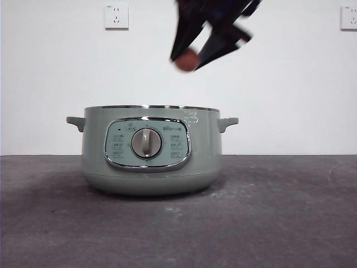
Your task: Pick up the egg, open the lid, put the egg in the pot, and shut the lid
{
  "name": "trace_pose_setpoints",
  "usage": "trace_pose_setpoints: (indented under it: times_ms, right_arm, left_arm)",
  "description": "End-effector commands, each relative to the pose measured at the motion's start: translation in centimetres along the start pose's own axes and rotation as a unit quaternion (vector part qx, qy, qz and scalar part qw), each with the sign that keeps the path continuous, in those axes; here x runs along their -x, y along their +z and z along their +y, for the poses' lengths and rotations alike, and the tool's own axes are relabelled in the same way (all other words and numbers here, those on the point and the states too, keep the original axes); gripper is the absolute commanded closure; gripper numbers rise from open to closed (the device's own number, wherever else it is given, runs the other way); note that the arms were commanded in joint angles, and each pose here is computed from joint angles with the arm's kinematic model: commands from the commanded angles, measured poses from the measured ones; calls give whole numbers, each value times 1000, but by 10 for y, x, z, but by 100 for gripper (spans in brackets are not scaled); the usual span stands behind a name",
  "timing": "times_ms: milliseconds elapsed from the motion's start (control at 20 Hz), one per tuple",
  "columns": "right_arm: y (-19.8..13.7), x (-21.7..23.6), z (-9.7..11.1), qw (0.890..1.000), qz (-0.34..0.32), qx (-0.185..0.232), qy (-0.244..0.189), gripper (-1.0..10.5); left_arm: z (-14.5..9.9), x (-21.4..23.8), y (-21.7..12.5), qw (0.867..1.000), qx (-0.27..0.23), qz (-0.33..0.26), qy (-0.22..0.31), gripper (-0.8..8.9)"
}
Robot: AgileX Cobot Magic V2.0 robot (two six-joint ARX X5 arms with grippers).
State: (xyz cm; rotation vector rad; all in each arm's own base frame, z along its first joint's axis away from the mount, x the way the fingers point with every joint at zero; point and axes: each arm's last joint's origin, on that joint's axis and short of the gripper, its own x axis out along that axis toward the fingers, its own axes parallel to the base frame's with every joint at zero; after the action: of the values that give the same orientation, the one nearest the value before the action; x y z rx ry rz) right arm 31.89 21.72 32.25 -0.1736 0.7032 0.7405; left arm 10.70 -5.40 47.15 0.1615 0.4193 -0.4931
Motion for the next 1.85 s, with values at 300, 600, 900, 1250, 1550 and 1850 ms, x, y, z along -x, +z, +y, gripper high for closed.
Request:
trace_pose_setpoints:
  times_ms: [300, 600, 900, 1250, 1550, 1850]
  right_arm:
    - [-11, -102, 3, 998, 41, 55, -18, 960]
    - [-31, -135, 3, 995, 73, 68, -26, 960]
    - [-44, -144, 3, 991, 116, 70, -20, 959]
    - [-47, -143, 4, 989, 132, 62, -16, 552]
    - [-21, -105, 8, 994, 86, 58, -41, 536]
    - [33, 97, 5, 983, -82, 14, -162, 537]
  left_arm:
    - [-1, 20, -1, 1000, 7, -23, -1, 822]
    - [-1, 20, -1, 1000, 7, -21, -1, 822]
    - [-1, 20, -1, 1000, 7, -21, -2, 822]
    - [-1, 20, -3, 1000, 7, -12, -3, 822]
    - [-1, 14, -2, 1000, 7, -5, -3, 822]
    - [1, -40, 17, 1000, 3, 6, -18, 822]
